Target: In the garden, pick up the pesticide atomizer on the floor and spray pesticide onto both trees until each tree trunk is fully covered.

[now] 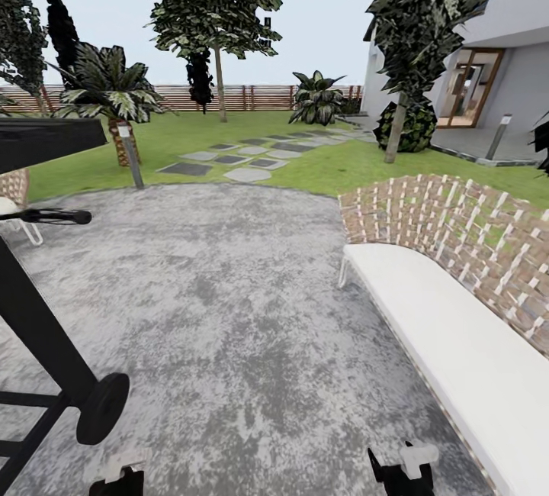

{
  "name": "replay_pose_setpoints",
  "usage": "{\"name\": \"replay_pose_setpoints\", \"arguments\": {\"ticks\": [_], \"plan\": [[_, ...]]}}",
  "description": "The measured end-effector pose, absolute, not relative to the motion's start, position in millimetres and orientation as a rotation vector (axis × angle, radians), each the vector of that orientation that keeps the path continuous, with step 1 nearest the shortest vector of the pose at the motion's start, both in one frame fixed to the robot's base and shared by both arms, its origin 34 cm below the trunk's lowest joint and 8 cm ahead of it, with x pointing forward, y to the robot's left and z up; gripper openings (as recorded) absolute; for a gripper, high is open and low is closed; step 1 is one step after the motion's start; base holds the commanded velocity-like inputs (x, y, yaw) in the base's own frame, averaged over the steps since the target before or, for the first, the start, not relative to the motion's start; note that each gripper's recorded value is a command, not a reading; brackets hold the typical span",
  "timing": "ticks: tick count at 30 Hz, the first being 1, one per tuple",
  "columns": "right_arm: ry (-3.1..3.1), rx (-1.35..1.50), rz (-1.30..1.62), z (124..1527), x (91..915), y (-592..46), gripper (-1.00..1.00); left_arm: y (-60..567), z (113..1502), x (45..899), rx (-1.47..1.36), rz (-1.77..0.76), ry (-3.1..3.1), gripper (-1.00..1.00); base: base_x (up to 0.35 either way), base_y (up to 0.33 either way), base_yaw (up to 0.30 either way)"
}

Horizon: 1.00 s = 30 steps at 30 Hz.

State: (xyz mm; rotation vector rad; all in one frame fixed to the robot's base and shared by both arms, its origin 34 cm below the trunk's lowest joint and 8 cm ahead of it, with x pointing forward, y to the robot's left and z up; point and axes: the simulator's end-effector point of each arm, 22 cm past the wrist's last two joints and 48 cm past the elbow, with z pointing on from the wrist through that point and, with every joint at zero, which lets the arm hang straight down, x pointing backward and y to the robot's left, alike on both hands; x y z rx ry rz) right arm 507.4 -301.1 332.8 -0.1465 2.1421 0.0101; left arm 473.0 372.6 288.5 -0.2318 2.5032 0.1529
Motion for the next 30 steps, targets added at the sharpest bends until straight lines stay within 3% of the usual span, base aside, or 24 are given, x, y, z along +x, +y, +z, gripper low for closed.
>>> {"name": "replay_pose_setpoints", "arguments": {"ticks": [30], "plan": [[2.115,-0.146,0.008,344,514,-301,1.00,373,299,481,-0.233,0.149,2.476,-1.00,0.340,0.000,0.000]]}}
